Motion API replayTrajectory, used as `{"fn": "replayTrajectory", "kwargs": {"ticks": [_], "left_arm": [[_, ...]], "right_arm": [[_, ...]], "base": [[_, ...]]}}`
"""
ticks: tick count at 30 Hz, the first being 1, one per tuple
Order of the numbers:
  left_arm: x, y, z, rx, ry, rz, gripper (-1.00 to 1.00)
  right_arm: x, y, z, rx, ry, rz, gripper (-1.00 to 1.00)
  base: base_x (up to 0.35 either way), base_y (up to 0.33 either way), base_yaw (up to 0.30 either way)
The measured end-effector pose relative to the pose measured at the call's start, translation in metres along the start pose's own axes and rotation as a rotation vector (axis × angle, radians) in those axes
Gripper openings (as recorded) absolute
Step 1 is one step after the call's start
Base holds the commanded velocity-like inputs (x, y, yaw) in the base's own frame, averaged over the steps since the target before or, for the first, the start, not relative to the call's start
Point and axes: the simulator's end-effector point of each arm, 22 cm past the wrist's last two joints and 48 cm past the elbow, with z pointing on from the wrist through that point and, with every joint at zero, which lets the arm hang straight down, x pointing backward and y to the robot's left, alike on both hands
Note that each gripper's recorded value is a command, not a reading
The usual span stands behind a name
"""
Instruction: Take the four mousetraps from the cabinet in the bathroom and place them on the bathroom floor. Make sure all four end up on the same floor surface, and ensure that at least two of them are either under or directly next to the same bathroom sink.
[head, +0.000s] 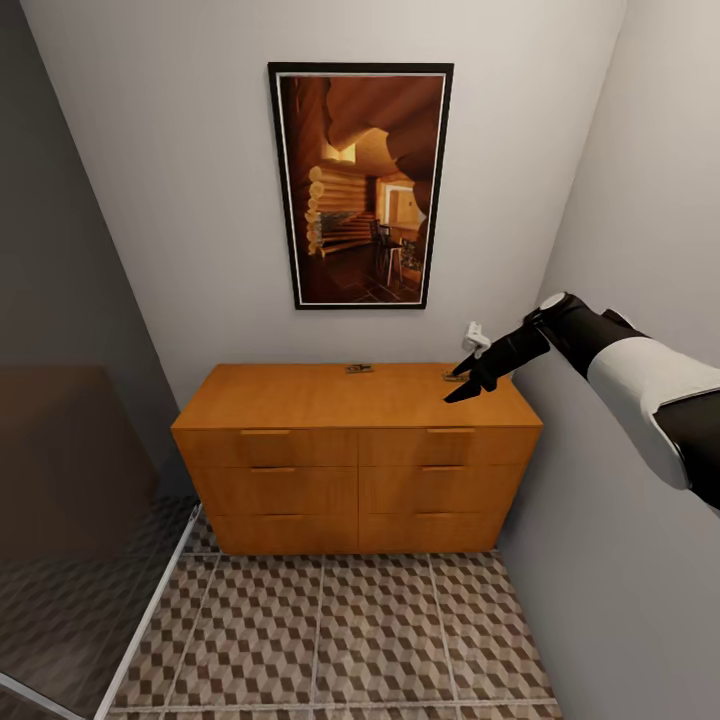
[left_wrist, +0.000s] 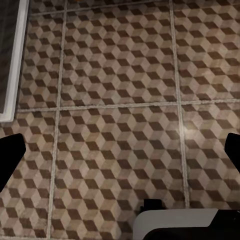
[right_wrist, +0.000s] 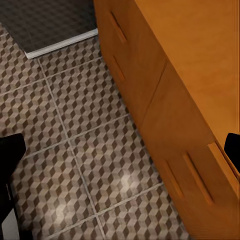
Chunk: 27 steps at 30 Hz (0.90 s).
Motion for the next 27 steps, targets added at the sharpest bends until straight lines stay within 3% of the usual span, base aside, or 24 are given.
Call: {"fn": "replayTrajectory", "kwargs": {"ticks": [14,27], "left_arm": [[0.000,0.000,0.000,0.000,0.000,-0.001,1.00],[0.000,0.001,0.000,0.000,-0.001,0.000,1.00]], "right_arm": [[0.004,-0.002,-0.002,0.005,0.000,0.013,1.00],[0.025,0.000,0.009,-0.007,0.022,0.077,1.00]], "base": [[0.172,-0.142,0.000],[0.223,-0.013,0.000]]}}
